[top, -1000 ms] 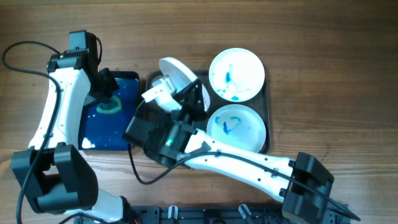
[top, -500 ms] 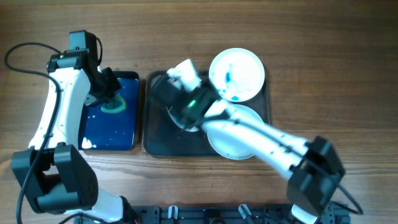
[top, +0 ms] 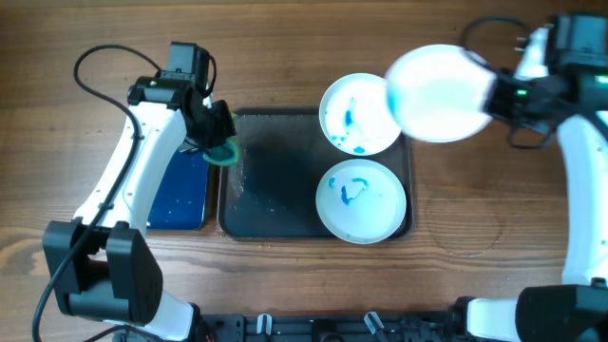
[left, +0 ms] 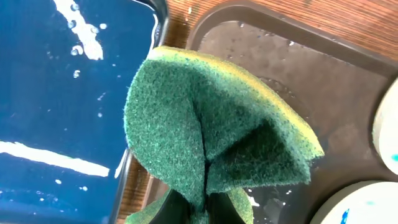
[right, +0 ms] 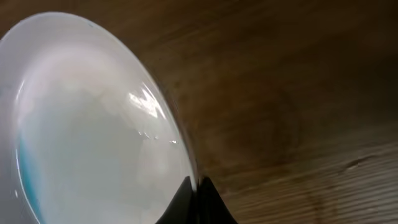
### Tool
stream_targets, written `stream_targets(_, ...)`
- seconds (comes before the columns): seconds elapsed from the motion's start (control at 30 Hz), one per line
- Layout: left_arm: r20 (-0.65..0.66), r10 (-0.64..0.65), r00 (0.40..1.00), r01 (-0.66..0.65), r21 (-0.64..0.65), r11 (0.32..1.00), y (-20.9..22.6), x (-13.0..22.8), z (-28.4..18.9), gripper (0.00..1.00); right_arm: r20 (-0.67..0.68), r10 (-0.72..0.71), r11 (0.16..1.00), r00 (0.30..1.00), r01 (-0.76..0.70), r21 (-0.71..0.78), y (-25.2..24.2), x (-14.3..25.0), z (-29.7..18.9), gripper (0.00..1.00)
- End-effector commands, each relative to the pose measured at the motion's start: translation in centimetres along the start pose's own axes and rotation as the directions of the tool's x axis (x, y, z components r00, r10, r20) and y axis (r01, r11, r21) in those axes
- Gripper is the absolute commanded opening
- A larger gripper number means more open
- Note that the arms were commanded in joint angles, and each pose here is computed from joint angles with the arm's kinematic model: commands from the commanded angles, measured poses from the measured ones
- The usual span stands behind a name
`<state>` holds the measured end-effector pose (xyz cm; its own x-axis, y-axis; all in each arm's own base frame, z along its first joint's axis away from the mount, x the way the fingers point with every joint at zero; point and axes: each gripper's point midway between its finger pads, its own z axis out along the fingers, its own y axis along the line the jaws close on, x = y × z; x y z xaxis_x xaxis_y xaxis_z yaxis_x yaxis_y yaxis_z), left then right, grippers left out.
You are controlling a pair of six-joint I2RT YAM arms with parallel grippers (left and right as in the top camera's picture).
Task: Clean dirty plates on tray and stack at the side
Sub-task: 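Lift the cleaned plate with the right gripper and carry it right, then set the plate on the table and grasp the lower-right plate rim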
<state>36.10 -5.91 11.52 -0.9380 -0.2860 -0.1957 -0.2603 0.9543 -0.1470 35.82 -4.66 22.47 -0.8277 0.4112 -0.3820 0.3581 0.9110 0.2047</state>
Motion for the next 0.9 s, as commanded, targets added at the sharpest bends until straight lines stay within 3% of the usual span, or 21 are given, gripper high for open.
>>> stream_targets(0.0,0.031,0.019,0.999,-0.02,0.032,0.999,-0.8,-0.4,-1.1,0.04,-0.049,0.126,0.984,0.991,-0.119,0.134,-6.1,1.8,2.8,0.04)
stream_targets(0.17,0.031,0.02,0.999,-0.021,0.032,0.999,-0.8,-0.4,-1.1,0.04,-0.103,0.298,0.941,0.949,-0.274,0.199,-10.8,6.7,8.7,0.04)
stream_targets(0.33,0.031,0.021,0.999,-0.022,0.032,0.999,-0.8,-0.4,-1.1,0.04,-0.088,0.314,0.935,0.945,-0.292,0.2,-12.3,9.9,13.0,0.05)
stream_targets(0.37,0.031,0.021,0.999,-0.022,0.032,0.999,-0.8,-0.4,-1.1,0.04,-0.077,0.336,0.925,0.939,-0.313,0.217,-12.7,10.4,13.4,0.08)
stream_targets(0.43,0.03,0.021,0.999,-0.022,0.031,0.999,-0.8,-0.4,-1.1,0.04,-0.066,0.358,0.914,0.931,-0.336,0.227,-12.9,10.5,13.5,0.3)
stream_targets(0.47,0.031,0.021,0.999,-0.022,0.032,0.999,-0.8,-0.4,-1.1,0.04,-0.068,0.358,0.915,0.931,-0.336,0.223,-12.8,10.5,13.5,0.36)
stream_targets(0.53,0.031,0.021,0.999,-0.022,0.032,0.999,-0.8,-0.4,-1.1,0.04,-0.093,0.35,0.924,0.932,-0.327,0.2,-12.2,10.3,13.0,0.37)
stream_targets(0.63,0.031,0.022,0.999,-0.023,0.032,0.999,-0.8,-0.4,-1.1,0.04,-0.148,0.24,0.971,0.959,-0.236,0.047,-9.0,8.7,10.6,0.36)
stream_targets(0.73,0.031,0.025,0.999,-0.026,0.032,0.999,-0.8,-0.4,-1.1,0.04,-0.168,0.056,0.982,0.984,-0.085,-0.168,-4.1,7.8,7.3,0.43)
stream_targets(0.87,0.031,0.024,0.999,-0.025,0.032,0.999,-0.8,-0.4,-1.1,0.04,-0.266,-0.067,0.97,0.962,0.0,-0.242,0.0,11.2,6.7,0.45)
